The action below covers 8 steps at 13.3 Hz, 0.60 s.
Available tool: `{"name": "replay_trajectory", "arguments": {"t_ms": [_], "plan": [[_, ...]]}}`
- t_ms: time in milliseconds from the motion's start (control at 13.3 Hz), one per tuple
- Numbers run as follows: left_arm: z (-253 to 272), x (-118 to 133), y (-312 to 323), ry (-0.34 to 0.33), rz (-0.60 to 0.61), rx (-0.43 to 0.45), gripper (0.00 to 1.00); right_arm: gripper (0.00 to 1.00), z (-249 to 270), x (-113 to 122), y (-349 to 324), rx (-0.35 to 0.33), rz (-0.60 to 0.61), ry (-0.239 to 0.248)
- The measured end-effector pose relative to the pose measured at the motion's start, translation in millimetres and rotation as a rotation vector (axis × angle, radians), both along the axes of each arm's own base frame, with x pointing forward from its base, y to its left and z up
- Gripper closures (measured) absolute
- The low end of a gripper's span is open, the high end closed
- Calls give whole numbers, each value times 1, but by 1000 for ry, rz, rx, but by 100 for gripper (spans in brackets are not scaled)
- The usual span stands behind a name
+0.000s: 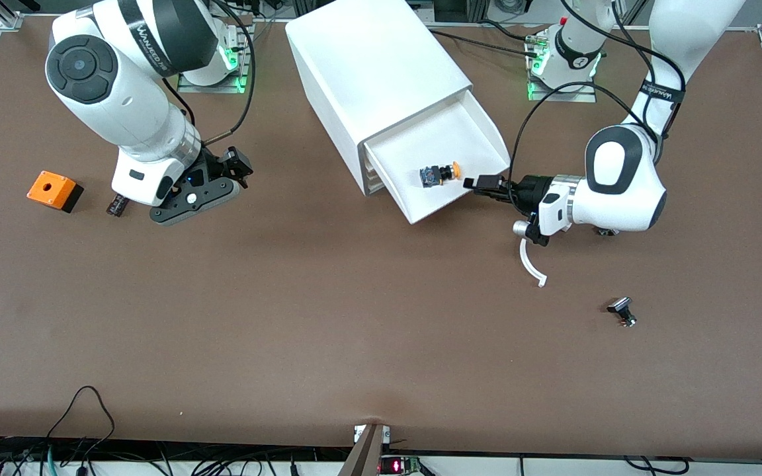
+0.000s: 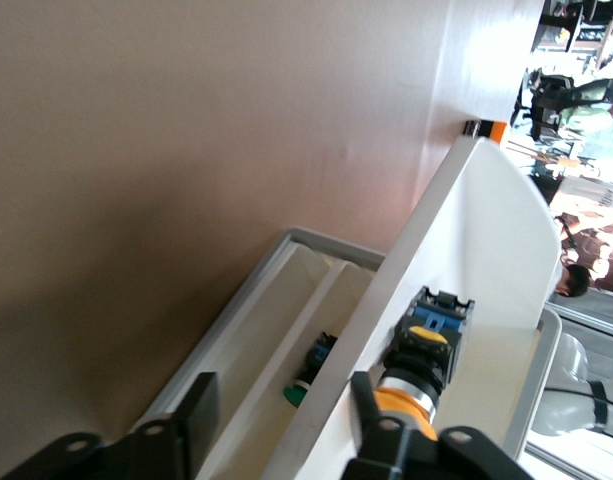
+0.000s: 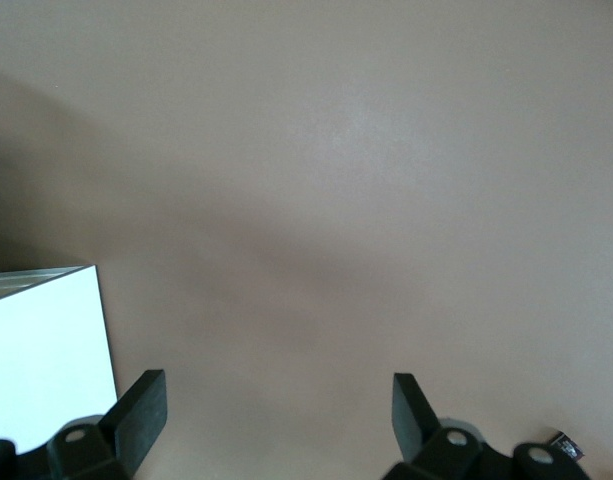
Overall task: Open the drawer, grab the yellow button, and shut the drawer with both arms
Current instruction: 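Reach the right gripper into the drawer while the left gripper withdraws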
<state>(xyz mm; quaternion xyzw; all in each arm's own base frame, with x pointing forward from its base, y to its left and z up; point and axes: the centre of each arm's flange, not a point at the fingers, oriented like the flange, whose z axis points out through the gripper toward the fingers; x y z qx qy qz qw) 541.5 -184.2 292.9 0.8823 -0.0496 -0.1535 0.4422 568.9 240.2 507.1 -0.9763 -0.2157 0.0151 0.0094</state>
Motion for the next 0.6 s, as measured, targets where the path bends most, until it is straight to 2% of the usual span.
{"name": "replay_trajectory", "arguments": {"t_ms": [75, 226, 377, 603], "plan": [[11, 5, 4, -50, -16, 39, 24, 0, 0, 0, 0, 0, 2, -1], [50, 22, 30, -199, -85, 192, 4, 0, 1, 0, 2, 2, 5, -4], [110, 43, 80, -350, -89, 339, 0, 0, 3, 0, 1, 3, 4, -7], [175, 43, 126, -474, -59, 461, 0, 0, 12, 4, -2, 11, -3, -28]]}}
